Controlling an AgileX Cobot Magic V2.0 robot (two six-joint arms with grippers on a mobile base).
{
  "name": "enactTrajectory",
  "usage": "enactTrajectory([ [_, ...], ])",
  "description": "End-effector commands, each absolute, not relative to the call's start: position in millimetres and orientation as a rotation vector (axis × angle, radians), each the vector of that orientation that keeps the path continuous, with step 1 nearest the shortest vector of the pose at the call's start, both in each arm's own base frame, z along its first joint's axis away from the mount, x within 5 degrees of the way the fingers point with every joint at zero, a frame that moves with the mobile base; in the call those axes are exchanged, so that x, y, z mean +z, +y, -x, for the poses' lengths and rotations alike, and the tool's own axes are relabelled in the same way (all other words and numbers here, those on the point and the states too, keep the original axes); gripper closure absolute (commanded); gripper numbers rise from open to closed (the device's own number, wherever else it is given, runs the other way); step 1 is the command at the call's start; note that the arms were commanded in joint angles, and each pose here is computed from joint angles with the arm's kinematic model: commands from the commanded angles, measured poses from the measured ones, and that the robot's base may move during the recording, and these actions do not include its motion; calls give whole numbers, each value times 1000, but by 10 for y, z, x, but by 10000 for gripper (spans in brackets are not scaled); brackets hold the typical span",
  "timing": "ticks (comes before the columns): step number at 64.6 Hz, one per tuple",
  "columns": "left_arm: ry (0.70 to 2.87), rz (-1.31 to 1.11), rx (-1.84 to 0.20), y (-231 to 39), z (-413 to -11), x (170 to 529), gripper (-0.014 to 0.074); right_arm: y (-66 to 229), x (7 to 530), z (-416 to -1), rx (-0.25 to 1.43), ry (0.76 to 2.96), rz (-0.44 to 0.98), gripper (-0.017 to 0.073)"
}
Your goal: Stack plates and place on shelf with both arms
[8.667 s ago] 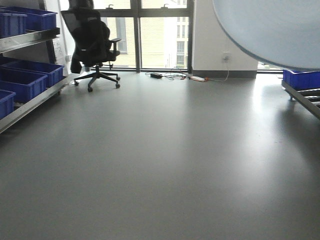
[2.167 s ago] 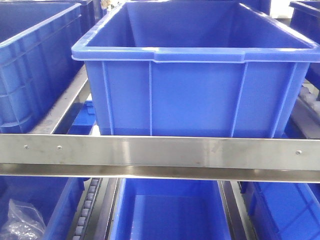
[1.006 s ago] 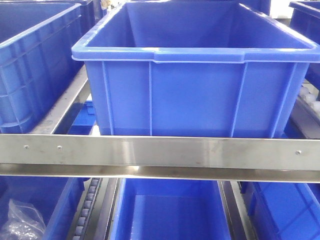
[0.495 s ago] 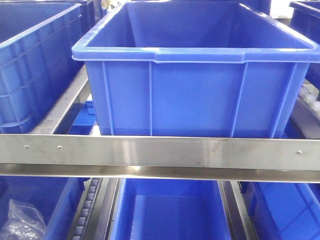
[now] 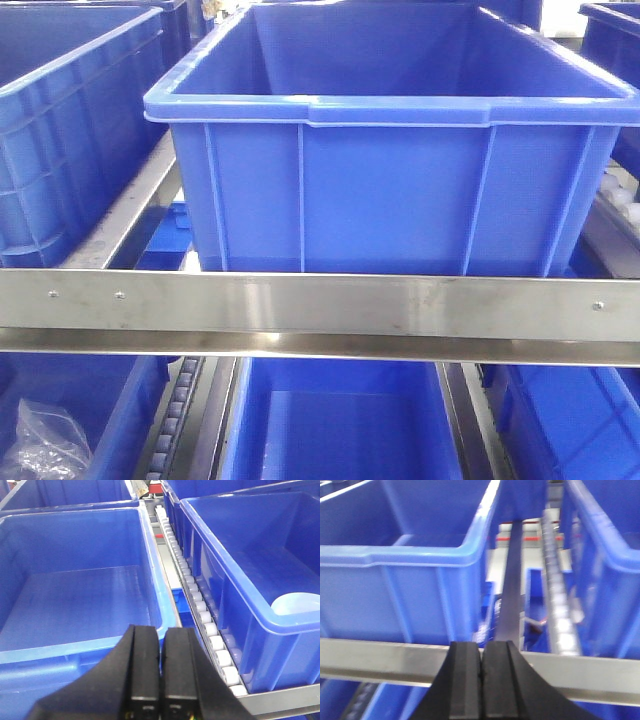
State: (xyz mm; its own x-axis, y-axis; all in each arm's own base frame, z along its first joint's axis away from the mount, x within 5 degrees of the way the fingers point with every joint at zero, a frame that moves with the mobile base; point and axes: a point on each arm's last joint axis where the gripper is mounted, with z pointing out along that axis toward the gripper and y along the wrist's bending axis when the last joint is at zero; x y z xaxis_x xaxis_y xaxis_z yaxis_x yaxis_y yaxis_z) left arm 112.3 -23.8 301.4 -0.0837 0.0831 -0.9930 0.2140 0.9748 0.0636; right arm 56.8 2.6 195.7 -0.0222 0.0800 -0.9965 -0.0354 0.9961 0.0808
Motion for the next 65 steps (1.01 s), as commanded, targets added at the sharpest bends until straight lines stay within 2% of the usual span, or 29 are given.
enactTrajectory([
  [1,1542,-199,-115,-231,-1134,3193,510,3,2075,-548,36,1451,-21,501],
  [8,1542,-199,-115,-231,-1134,3193,510,6,2072,-548,37,1454,-16,501],
  [16,1542,-199,-115,-231,-1134,3193,510,6,2032,-552,110,1497,-86,501],
  [30,1542,-199,-115,-231,-1134,3193,510,11,2032,-552,70,1498,-34,501],
  [65,1542,-199,-115,-231,-1134,3193,510,17,2035,-552,105,1498,-52,501],
])
